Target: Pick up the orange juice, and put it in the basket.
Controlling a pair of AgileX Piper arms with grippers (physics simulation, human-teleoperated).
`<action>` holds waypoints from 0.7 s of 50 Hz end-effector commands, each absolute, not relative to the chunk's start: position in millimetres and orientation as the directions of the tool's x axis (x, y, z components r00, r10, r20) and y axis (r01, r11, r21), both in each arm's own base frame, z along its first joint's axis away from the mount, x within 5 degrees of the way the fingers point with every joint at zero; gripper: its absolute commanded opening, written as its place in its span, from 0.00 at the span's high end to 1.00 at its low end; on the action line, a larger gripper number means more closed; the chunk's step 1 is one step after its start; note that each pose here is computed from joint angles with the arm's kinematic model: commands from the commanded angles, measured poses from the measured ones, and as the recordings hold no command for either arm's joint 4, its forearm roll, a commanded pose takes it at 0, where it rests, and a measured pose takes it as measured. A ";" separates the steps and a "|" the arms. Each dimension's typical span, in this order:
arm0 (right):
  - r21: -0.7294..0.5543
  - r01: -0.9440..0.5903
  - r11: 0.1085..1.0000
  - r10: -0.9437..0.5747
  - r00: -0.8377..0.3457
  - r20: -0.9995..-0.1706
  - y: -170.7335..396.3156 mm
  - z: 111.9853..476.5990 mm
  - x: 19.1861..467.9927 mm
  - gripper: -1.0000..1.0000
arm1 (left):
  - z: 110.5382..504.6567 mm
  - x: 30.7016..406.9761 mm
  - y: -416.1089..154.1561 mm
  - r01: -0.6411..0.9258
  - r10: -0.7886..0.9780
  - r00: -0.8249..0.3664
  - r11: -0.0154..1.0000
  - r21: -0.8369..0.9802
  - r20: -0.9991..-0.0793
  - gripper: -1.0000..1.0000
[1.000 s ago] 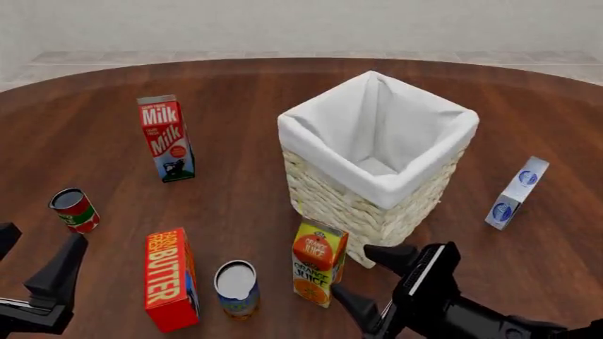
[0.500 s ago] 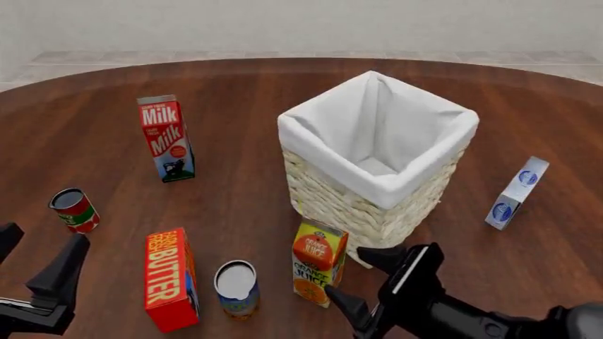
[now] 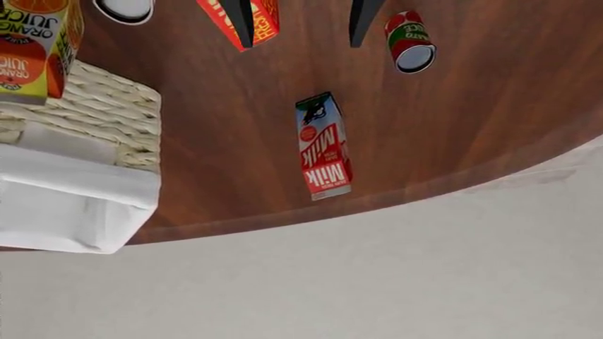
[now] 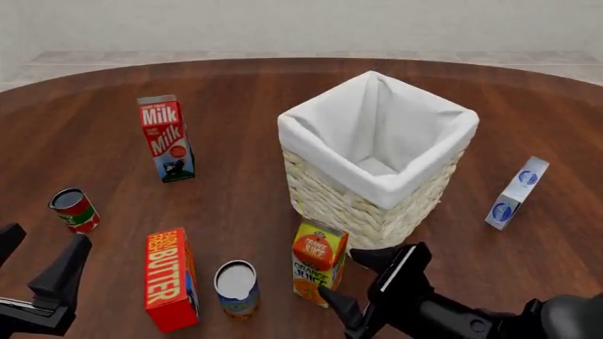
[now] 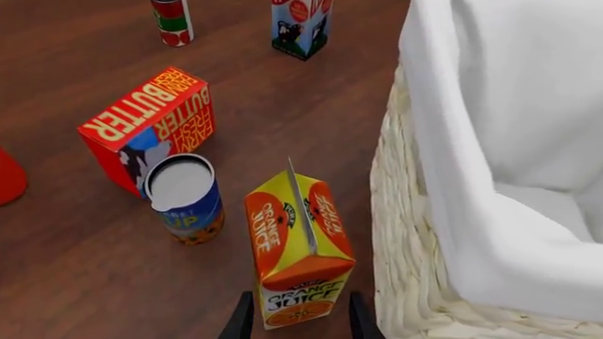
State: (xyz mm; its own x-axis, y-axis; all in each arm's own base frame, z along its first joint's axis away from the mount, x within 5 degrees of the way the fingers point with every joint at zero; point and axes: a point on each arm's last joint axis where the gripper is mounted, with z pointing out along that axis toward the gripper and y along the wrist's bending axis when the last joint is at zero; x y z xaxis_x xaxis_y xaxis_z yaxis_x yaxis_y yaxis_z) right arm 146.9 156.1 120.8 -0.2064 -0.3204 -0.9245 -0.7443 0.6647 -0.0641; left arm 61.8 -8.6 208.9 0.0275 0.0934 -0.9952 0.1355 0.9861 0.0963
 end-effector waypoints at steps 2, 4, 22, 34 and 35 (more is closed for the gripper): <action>-0.068 -0.745 0.664 -0.332 -0.213 -0.919 159.7 116.4 150.6 0.00 | 208.8 61.9 -9.0 0.142 0.097 0.027 0.985 0.100 -0.995 0.00; -0.068 -0.745 0.664 -0.334 -0.214 -0.918 159.9 115.9 151.0 0.00 | 208.9 61.9 -9.0 0.142 0.097 0.027 0.985 0.100 -0.995 0.00; -0.079 -0.754 0.652 -0.352 -0.209 -0.912 165.7 114.2 153.5 0.00 | 208.9 62.1 -9.6 0.150 0.103 0.028 0.983 0.106 -0.994 0.00; -0.093 -0.757 0.646 -0.369 -0.203 -0.907 170.6 113.3 158.5 0.00 | 208.7 61.8 -9.6 0.152 0.102 0.027 0.983 0.105 -0.994 0.00; -0.093 -0.758 0.646 -0.368 -0.202 -0.907 170.9 113.7 158.6 0.00 | 208.7 61.7 -9.6 0.152 0.102 0.027 0.983 0.105 -0.994 0.00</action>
